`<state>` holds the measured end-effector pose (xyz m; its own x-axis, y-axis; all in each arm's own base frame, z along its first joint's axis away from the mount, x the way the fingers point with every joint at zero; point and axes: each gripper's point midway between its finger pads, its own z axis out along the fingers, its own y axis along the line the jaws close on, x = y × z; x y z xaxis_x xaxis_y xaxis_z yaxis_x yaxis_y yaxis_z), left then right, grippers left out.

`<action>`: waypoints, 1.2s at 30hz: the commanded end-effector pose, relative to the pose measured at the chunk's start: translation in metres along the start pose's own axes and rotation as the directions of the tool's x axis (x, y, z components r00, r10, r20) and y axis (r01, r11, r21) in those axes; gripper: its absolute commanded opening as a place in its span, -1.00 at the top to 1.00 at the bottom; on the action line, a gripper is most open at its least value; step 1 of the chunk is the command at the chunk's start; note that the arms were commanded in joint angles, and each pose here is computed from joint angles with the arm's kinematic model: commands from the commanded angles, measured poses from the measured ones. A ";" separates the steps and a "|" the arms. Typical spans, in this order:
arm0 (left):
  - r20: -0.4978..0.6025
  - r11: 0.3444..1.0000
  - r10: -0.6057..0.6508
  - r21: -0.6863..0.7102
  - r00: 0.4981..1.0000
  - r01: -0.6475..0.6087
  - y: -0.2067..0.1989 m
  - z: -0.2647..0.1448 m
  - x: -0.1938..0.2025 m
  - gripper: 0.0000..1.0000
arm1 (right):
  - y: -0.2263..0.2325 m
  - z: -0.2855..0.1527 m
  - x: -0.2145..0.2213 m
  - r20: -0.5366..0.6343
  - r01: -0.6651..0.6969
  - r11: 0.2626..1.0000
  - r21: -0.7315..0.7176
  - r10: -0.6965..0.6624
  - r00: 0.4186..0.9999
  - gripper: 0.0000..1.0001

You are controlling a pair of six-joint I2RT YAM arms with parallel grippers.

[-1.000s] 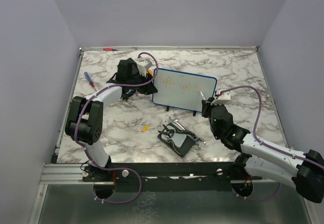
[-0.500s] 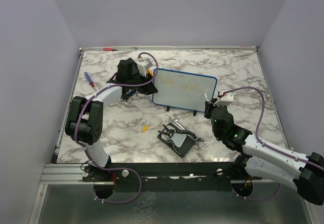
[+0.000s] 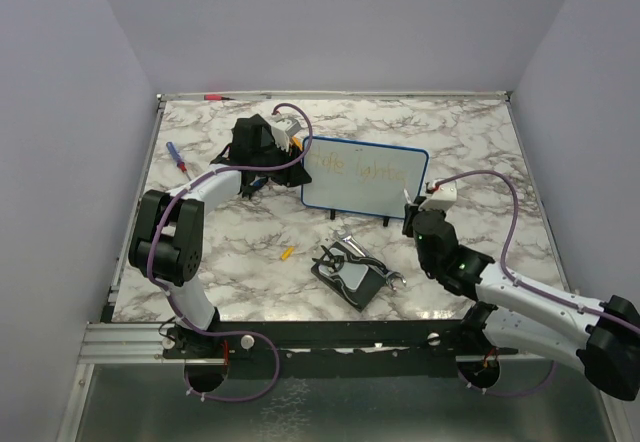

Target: Write a sentence on the whiteboard

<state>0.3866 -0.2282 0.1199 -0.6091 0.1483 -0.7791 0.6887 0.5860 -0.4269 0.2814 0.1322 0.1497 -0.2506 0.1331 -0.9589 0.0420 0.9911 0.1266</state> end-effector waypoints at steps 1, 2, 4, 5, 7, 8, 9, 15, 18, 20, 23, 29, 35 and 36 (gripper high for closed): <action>0.019 1.000 0.030 -0.008 0.999 -0.030 -0.003 -0.002 -0.009 0.26 | 0.003 0.002 0.000 0.001 0.002 1.000 -0.011 -0.002 1.000 0.99; 0.018 1.000 0.030 -0.007 0.999 -0.030 -0.003 -0.002 -0.009 0.26 | 0.005 0.003 -0.001 0.003 0.001 1.000 -0.017 -0.001 1.000 0.99; 0.016 1.000 0.028 -0.008 0.999 -0.028 -0.003 -0.001 -0.009 0.26 | 0.007 0.003 -0.003 0.007 0.005 1.000 -0.026 -0.005 1.000 0.99; 0.017 1.000 0.029 -0.008 0.999 -0.029 -0.003 -0.001 -0.009 0.26 | 0.009 0.004 -0.004 0.010 0.006 1.000 -0.031 -0.006 1.000 1.00; 0.016 1.000 0.028 -0.008 0.999 -0.028 -0.003 -0.001 -0.009 0.26 | 0.012 0.004 -0.005 0.015 0.007 0.999 -0.046 -0.006 1.000 0.99; 0.016 1.000 0.028 -0.008 0.999 -0.028 -0.003 -0.001 -0.009 0.26 | 0.013 0.005 -0.006 0.017 0.007 0.999 -0.050 -0.006 1.000 0.99; 0.016 1.000 0.028 -0.007 0.999 -0.028 -0.003 -0.001 -0.009 0.26 | 0.013 0.005 -0.006 0.018 0.007 0.999 -0.051 -0.006 1.000 0.99; 0.018 0.999 0.025 -0.028 1.000 -0.025 0.000 -0.002 -0.010 0.26 | 0.012 -0.001 -0.013 0.030 -0.012 0.998 -0.064 0.014 0.999 0.99; 0.021 0.999 0.030 -0.046 0.999 -0.029 0.002 -0.004 -0.012 0.24 | 0.013 -0.010 -0.020 0.044 -0.022 0.993 -0.113 0.028 0.999 0.99; 0.020 0.998 0.039 -0.058 0.999 -0.038 0.002 -0.007 -0.013 0.20 | 0.016 -0.016 -0.023 0.053 -0.023 0.987 -0.157 0.032 0.998 0.99; 0.021 0.997 0.039 -0.068 0.999 -0.038 0.002 -0.012 -0.013 0.14 | 0.019 -0.024 -0.027 0.068 -0.030 0.977 -0.212 0.045 0.997 0.99; 0.021 0.996 0.038 -0.076 0.999 -0.036 0.012 -0.021 -0.016 -0.01 | 0.034 -0.029 -0.035 0.081 -0.027 0.955 -0.297 0.053 0.995 0.99; 0.021 0.997 0.014 -0.071 1.000 -0.013 0.018 -0.024 -0.013 -0.07 | 0.066 -0.026 -0.028 0.056 -0.065 0.911 -0.407 0.096 0.994 0.99; 0.019 0.998 0.007 -0.064 1.000 -0.006 0.018 -0.022 -0.012 -0.07 | 0.072 -0.025 -0.026 0.049 -0.070 0.903 -0.423 0.100 0.994 0.99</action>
<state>0.3957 -0.2020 0.1180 -0.6187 0.1404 -0.7730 0.6455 0.6517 -0.3983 0.2677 0.1741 0.1935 -0.1833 0.2000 -0.9625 -0.2585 0.9348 0.2435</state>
